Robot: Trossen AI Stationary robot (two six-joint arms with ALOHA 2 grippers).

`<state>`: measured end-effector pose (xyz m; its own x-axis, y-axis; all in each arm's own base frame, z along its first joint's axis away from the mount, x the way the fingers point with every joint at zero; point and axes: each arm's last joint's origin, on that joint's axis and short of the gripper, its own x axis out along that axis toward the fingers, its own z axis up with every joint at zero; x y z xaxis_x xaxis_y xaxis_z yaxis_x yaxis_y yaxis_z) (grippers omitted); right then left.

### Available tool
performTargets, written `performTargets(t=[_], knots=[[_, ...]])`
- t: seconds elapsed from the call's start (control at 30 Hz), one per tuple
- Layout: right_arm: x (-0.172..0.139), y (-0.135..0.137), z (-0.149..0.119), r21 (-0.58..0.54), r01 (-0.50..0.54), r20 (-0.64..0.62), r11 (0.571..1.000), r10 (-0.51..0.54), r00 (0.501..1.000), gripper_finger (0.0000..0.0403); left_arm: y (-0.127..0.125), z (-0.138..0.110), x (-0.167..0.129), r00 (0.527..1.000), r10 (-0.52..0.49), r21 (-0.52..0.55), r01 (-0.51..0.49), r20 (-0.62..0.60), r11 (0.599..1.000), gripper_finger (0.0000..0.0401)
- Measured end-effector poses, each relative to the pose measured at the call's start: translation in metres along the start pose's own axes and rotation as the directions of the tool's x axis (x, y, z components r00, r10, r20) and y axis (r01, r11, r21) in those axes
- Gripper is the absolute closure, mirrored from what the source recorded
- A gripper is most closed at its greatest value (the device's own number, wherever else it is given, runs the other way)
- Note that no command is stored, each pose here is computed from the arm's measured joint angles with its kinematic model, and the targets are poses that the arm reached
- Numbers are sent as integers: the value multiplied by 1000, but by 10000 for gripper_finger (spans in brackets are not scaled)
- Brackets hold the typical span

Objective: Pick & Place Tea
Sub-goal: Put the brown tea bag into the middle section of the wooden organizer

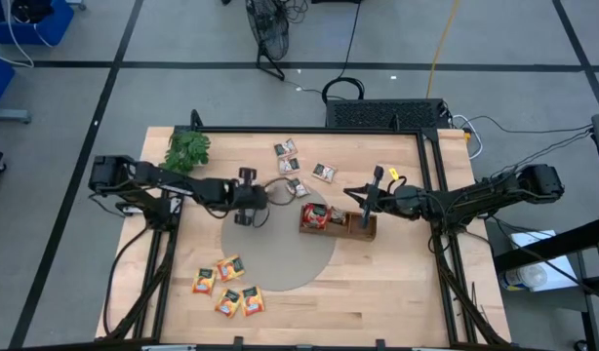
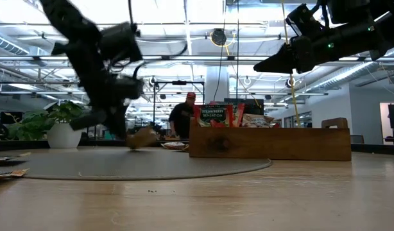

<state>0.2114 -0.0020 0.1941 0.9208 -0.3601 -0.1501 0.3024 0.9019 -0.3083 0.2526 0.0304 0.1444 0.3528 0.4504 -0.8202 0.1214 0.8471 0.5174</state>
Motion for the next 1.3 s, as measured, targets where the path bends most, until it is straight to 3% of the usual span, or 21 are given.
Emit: performTargets(t=[0.1,0.2,0.33,0.4,0.47,0.57,0.6,0.73,0.87,1.03,1.2,1.3], knots=[[0,0,0,3,0,0,1000,0,1000,403,-2,16,-17,996,83,222,-75,-26,972,398],[0,0,0,22,0,0,1000,0,1000,403,-5,36,-36,983,185,442,-176,23,880,399],[0,0,0,58,1,0,998,-1,1000,403,-4,60,-61,932,354,563,-336,81,755,399],[1,-2,0,96,5,6,995,-6,1000,403,-6,70,-71,894,437,619,-402,104,675,399],[3,-5,2,155,-16,36,988,11,999,403,-8,78,-80,843,524,688,-453,122,568,399],[7,-11,4,248,-125,111,961,100,989,403,-12,93,-89,746,652,771,-495,139,401,400],[9,-14,5,282,-172,140,944,137,981,403,-13,94,-91,743,654,794,-482,146,370,400],[20,-30,9,382,-292,193,877,233,953,403,-16,106,-89,751,638,820,-467,170,331,400],[35,-52,6,452,-276,170,848,222,960,403,-27,108,-65,769,622,874,-395,146,283,400],[64,-79,0,573,-341,164,745,303,939,397,-38,110,-43,781,612,904,-341,121,258,400],[100,-96,0,646,-425,178,634,417,892,342,-40,112,-45,776,616,894,-363,134,263,400],[124,-101,-4,696,-481,190,532,510,839,292,-42,114,-53,774,613,883,-388,158,262,401]])
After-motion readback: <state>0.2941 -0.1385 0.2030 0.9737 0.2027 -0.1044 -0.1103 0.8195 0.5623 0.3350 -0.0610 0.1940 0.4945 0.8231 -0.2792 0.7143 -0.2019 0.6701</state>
